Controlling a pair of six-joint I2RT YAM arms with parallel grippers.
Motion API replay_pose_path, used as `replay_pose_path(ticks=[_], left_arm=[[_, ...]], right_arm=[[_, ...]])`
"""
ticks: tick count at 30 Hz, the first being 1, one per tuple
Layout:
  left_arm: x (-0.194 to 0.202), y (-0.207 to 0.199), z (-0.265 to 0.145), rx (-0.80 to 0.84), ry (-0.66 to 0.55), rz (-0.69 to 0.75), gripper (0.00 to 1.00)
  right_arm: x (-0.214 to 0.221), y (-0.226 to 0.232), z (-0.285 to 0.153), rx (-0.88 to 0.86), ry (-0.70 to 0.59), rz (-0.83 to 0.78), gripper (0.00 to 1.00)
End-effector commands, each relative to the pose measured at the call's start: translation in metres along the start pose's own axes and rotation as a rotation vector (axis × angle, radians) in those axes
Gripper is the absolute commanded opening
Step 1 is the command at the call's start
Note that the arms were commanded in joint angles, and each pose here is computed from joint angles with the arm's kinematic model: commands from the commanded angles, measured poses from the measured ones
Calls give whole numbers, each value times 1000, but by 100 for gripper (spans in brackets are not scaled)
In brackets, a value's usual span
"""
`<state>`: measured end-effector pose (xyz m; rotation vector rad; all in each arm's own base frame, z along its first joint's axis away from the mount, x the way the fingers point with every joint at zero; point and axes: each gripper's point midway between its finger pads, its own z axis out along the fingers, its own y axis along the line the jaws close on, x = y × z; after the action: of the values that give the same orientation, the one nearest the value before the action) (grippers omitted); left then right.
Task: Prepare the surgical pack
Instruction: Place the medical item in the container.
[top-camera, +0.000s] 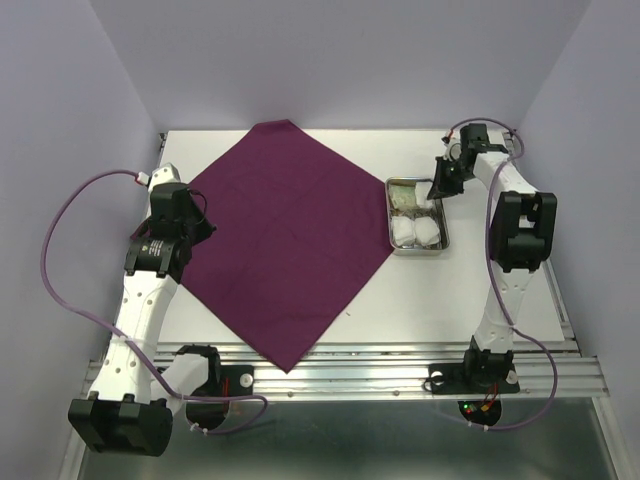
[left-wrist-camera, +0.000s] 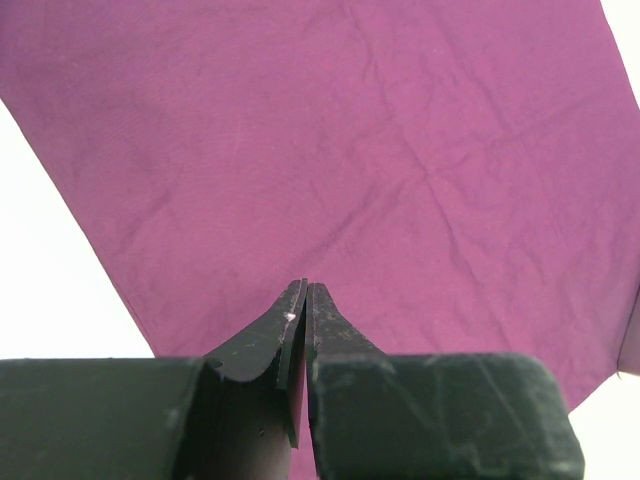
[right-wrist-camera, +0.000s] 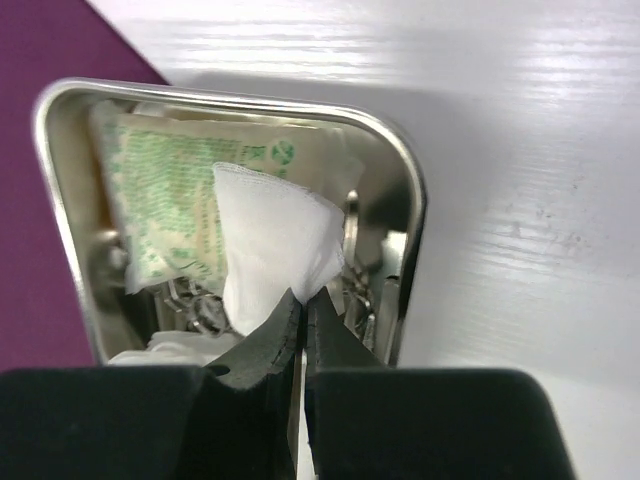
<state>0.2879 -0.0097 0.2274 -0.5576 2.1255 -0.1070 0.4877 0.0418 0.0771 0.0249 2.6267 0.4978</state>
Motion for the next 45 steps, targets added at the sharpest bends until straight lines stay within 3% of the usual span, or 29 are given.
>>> replay_pose_path(ticks=[1, 16, 24, 36, 42, 45], left_arm=[[-21, -4, -7, 8, -54, -8, 15], [-23, -8, -5, 16, -48, -15, 15], [-23, -9, -5, 21, -49, -17, 15], [-23, -9, -9, 28, -55, -17, 15], [-22, -9, -9, 32, -53, -17, 15], [-22, -9, -9, 34, -54, -18, 15]], right_arm=[[-6, -21, 2, 99, 1, -3, 1], [-8, -32, 5, 154, -9, 17, 1], [-18, -18, -6, 109, -53, 34, 27], [-46, -5, -53, 144, -170, 27, 40], [-53, -2, -66, 152, -203, 28, 41], [-54, 1, -65, 138, -211, 30, 32]])
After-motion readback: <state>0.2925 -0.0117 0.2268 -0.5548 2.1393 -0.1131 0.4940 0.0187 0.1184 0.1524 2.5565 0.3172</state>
